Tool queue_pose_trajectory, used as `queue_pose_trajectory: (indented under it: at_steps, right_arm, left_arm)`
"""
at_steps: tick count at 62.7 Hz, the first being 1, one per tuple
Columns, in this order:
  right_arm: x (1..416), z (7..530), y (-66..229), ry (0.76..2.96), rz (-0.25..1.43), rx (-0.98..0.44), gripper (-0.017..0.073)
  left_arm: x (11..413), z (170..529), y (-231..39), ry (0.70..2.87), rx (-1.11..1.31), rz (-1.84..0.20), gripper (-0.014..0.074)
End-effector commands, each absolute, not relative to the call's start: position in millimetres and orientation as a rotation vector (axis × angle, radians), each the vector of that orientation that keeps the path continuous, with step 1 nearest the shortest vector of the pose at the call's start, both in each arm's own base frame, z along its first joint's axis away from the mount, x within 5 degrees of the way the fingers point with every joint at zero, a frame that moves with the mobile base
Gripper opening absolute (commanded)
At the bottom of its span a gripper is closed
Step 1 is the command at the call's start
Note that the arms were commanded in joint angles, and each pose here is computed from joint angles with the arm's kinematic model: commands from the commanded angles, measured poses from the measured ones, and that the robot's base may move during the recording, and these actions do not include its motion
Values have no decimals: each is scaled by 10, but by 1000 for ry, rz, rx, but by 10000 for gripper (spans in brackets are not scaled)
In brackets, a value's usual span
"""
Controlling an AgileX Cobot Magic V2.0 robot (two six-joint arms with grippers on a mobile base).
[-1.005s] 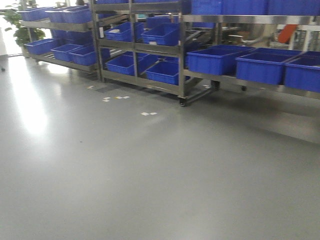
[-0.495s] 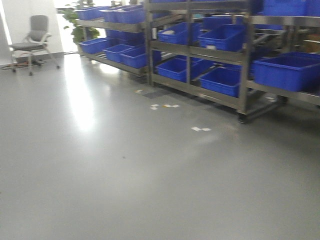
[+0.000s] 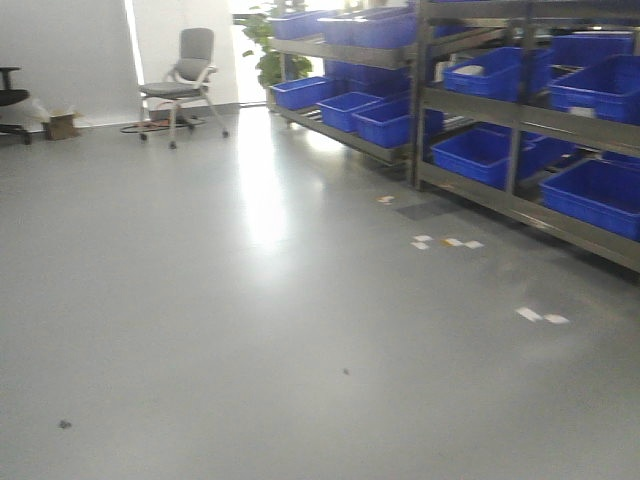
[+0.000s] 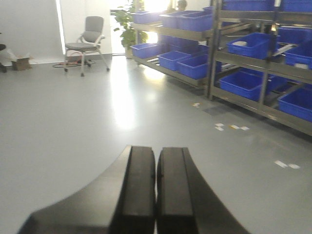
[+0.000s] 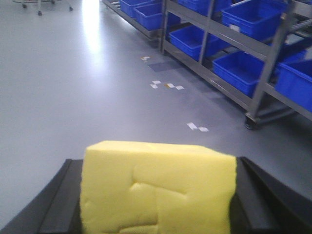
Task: Place yellow foam block on left shelf second layer
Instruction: 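Drive across the floor toward the shelf rack of blue bins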
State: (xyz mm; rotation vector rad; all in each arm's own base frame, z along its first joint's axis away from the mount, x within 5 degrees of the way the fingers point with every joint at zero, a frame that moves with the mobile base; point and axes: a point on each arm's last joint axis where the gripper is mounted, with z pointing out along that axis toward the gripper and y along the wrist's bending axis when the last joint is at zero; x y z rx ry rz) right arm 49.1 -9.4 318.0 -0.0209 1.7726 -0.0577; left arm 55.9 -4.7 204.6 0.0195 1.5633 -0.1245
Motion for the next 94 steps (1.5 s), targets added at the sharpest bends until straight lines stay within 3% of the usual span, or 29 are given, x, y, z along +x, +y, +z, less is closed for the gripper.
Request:
queue_pose_trajectory:
  at_steps: [1, 94]
  right_arm:
    - [510, 3331, -86, 1683, -74, -44, 286]
    - [510, 3331, -86, 1683, -74, -44, 286]
  left_arm:
    - [569, 2036, -60, 1505, 20, -146, 137]
    - [569, 2036, -60, 1505, 20, -146, 137]
